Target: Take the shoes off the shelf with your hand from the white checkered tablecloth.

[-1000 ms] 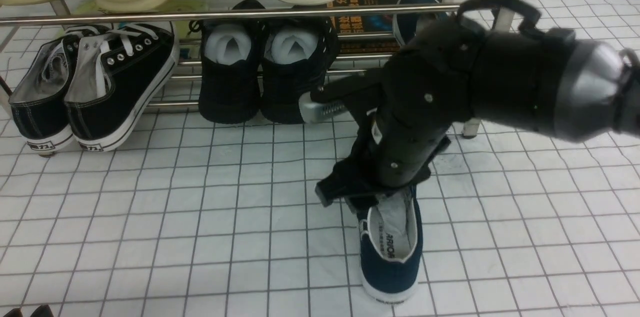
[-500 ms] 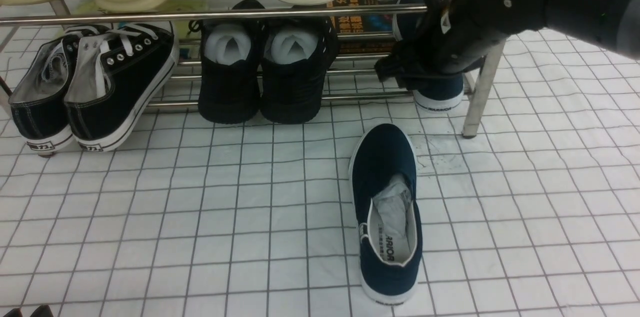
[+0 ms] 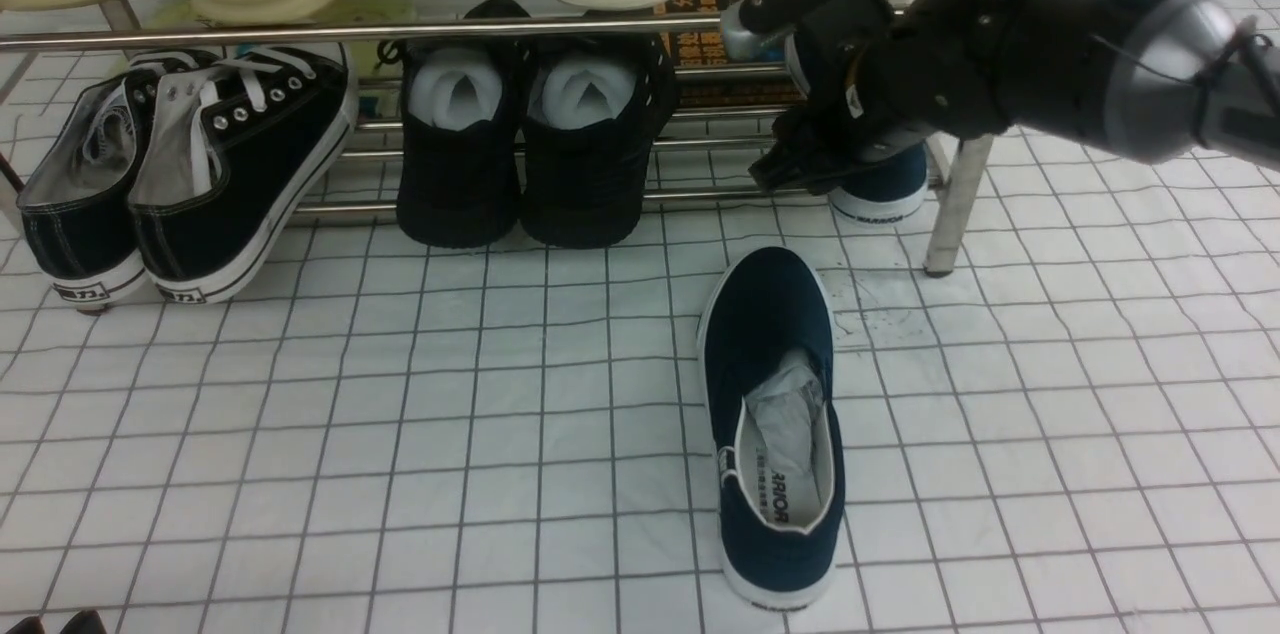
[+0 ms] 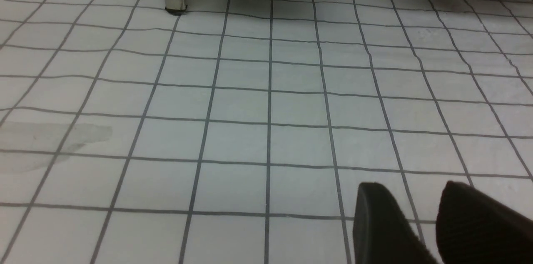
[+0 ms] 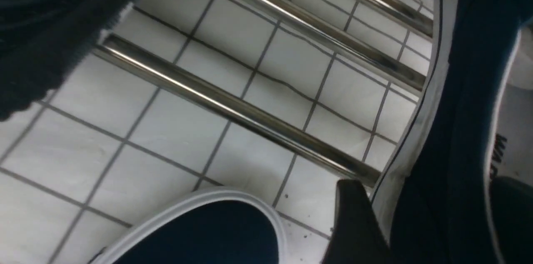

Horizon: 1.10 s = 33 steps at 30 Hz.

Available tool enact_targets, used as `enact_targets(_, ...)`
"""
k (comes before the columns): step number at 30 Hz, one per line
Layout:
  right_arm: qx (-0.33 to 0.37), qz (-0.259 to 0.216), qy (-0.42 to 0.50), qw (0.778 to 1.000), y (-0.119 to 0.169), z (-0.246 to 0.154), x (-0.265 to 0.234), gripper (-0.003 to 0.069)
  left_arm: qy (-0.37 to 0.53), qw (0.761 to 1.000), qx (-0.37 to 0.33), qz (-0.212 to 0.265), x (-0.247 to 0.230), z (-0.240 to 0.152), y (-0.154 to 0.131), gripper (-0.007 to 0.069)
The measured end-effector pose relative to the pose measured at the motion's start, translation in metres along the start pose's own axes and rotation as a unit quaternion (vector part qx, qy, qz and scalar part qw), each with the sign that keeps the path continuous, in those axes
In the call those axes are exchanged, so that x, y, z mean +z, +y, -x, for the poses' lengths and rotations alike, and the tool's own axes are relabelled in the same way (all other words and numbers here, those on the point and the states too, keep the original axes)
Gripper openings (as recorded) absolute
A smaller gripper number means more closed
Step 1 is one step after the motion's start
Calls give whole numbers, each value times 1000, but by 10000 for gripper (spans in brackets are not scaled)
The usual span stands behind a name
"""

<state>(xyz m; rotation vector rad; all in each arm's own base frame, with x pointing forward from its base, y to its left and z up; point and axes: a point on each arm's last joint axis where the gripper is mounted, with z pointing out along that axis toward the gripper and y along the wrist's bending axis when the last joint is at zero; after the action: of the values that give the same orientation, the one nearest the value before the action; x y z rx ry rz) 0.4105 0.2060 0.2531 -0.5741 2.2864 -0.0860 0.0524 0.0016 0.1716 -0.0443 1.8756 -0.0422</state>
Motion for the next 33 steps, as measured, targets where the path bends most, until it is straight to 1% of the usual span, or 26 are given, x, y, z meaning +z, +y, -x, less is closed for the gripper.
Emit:
enact_targets(2, -4, -1, -1, 1000, 1, 0, 3, 413, 0, 1000, 0, 0, 0, 0, 0, 239)
enact_targets(5, -10, -3, -1, 1000, 1, -1, 5, 383, 0, 1000, 0, 0, 0, 0, 0, 239)
enact_targets(6, -13, -5, 0, 1000, 1, -1, 6, 325, 0, 1000, 0, 0, 0, 0, 0, 239)
enact_targets(7, -14, -5, 0, 1000, 1, -1, 6, 316, 0, 1000, 0, 0, 0, 0, 0, 239)
enact_targets(8, -16, -8, 2, 1000, 0, -1, 4, 223, 0, 1000, 0, 0, 0, 0, 0, 239)
enact_targets(9, -16, -10, 3, 1000, -1, 0, 3, 167, 0, 1000, 0, 0, 0, 0, 0, 239)
enact_targets(10, -14, -12, 6, 1000, -2, 0, 1, 96, 0, 1000, 0, 0, 0, 0, 0, 239)
enact_targets(11, -8, -11, 10, 1000, -3, 0, -3, 50, 0, 1000, 0, 0, 0, 0, 0, 239)
enact_targets(13, 3, -8, 22, 1000, -2, 0, -12, 33, 0, 1000, 0, 0, 0, 0, 0, 239)
enact_targets(17, 23, 8, 54, 998, 0, 4, -62, 38, 0, 1000, 0, 0, 0, 0, 0, 239)
enact_targets(19, 25, 25, 81, 996, 0, 3, -94, 38, 0, 1000, 0, 0, 0, 0, 0, 239)
enact_targets(23, 27, 65, 130, 989, -1, -5, -132, 38, 0, 1000, 0, 0, 0, 0, 0, 239)
enact_targets(24, 26, 66, 138, 988, -1, -6, -134, 38, 0, 1000, 1, 0, 0, 0, 0, 239)
enact_targets(25, 25, 81, 162, 983, -1, -11, -142, 38, 0, 1000, 0, 0, 0, 0, 0, 239)
enact_targets(28, 26, 97, 188, 977, 2, -22, -147, 38, 0, 1000, 0, 0, 0, 0, 0, 239)
enact_targets(33, 22, 104, 228, 968, 9, -48, -132, 38, 0, 1000, 0, 0, 0, 0, 0, 239)
